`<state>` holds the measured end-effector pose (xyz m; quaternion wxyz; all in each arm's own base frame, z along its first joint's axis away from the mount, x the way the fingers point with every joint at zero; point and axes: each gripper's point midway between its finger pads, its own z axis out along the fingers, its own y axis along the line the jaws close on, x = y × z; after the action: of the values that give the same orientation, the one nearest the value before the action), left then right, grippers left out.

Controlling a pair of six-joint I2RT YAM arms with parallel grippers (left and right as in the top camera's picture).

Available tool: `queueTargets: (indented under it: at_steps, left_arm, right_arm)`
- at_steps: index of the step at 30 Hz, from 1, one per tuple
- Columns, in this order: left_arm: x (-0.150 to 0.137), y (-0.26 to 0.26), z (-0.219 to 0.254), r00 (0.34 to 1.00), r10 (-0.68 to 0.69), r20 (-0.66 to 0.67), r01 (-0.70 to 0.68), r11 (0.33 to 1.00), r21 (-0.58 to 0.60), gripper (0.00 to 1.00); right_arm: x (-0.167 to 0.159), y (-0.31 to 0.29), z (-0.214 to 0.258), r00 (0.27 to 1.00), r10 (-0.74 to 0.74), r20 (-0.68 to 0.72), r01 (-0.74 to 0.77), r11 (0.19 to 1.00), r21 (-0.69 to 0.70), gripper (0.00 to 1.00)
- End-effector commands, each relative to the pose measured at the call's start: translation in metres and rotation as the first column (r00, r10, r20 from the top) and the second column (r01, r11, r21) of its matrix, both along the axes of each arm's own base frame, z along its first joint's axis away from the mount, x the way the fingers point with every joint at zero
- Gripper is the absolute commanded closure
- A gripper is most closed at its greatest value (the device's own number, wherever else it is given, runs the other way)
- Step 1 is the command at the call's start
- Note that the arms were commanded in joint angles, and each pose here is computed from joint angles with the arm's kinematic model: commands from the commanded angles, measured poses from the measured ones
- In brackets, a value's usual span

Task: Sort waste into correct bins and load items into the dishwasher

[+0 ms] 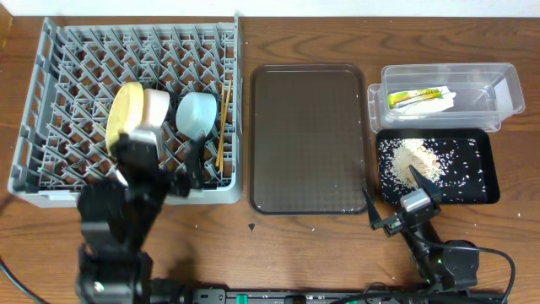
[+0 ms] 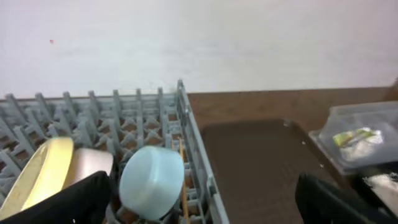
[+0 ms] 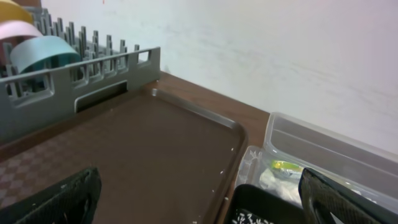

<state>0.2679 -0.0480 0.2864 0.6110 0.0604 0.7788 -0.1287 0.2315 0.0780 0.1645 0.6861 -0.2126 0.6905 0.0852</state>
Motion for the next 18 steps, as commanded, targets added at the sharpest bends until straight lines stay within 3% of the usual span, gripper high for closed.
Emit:
queueTargets:
  at_steps: [1,6,12,18]
  left_arm:
    - [-0.019,0.008,-0.030,0.997,0.051,0.059,-0.051,0.999,-0.004,0.05]
    - [-0.035,0.019,-0.070,0.986,0.112,0.122,-0.113,0.994,-0.001,0.05]
    - [-0.027,0.019,-0.097,0.967,0.114,0.227,-0.114,0.993,-0.014,0.05]
    - [-0.024,0.017,-0.116,0.973,0.099,0.209,-0.099,0.995,-0.011,0.05]
  right_arm:
    - [0.000,-0.001,0.000,1.000,-0.006,0.004,0.006,1.000,-0.009,0.01]
    - [0.000,-0.001,0.000,1.000,-0.006,0.004,0.006,1.000,-0.009,0.01]
    - [0.000,-0.001,0.000,1.000,-0.006,0.004,0.006,1.000,-0.009,0.01]
    - [0.000,-0.001,0.000,1.000,-0.006,0.004,0.006,1.000,-0.009,0.01]
